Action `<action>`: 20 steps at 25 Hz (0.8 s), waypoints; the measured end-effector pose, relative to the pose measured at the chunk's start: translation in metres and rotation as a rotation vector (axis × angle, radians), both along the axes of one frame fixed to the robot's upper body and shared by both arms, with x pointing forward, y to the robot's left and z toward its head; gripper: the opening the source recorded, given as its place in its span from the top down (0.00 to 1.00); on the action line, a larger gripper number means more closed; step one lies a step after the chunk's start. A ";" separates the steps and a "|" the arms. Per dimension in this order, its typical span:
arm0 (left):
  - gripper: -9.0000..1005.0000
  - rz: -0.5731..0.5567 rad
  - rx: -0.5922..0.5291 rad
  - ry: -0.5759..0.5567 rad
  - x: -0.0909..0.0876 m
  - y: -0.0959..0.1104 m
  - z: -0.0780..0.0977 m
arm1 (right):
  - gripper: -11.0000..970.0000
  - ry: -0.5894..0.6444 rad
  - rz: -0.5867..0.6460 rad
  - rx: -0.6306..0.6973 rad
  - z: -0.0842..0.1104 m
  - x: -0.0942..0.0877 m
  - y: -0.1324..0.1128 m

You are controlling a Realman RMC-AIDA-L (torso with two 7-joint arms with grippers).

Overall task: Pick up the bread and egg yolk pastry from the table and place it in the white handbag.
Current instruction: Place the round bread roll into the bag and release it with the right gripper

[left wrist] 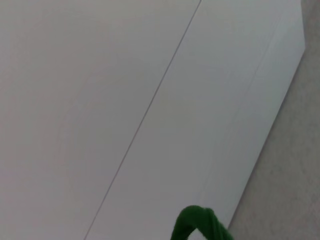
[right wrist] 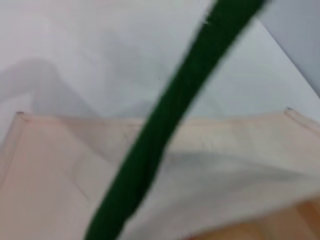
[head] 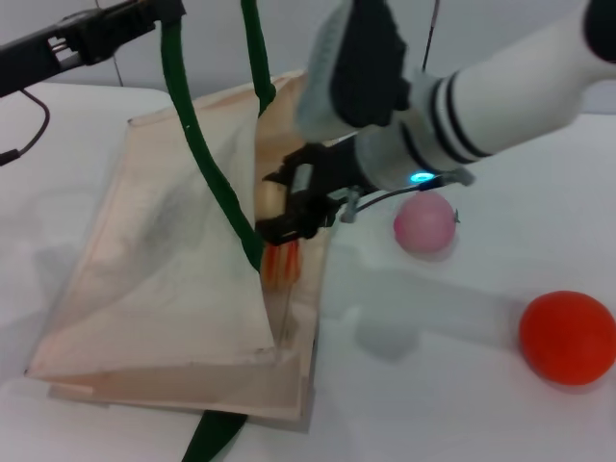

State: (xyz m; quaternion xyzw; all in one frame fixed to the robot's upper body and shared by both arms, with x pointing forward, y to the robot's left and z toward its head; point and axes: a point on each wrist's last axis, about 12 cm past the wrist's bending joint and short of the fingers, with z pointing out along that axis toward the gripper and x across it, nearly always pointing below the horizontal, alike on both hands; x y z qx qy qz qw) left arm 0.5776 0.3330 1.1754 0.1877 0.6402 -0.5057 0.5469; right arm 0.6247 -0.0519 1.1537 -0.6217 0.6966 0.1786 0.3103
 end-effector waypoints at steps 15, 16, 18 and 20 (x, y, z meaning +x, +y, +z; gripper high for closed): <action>0.86 -0.036 -0.009 -0.010 0.008 -0.011 0.005 | 0.37 -0.136 0.062 -0.033 -0.014 -0.006 0.039; 0.86 -0.037 -0.009 -0.011 0.009 -0.012 0.005 | 0.37 -0.157 0.075 -0.029 -0.015 -0.008 0.042; 0.86 -0.038 -0.009 -0.010 0.010 -0.013 0.006 | 0.37 -0.188 0.096 -0.020 -0.016 -0.010 0.046; 0.85 -0.043 -0.011 -0.005 0.011 -0.015 0.005 | 0.37 -0.217 0.102 -0.007 -0.016 -0.010 0.049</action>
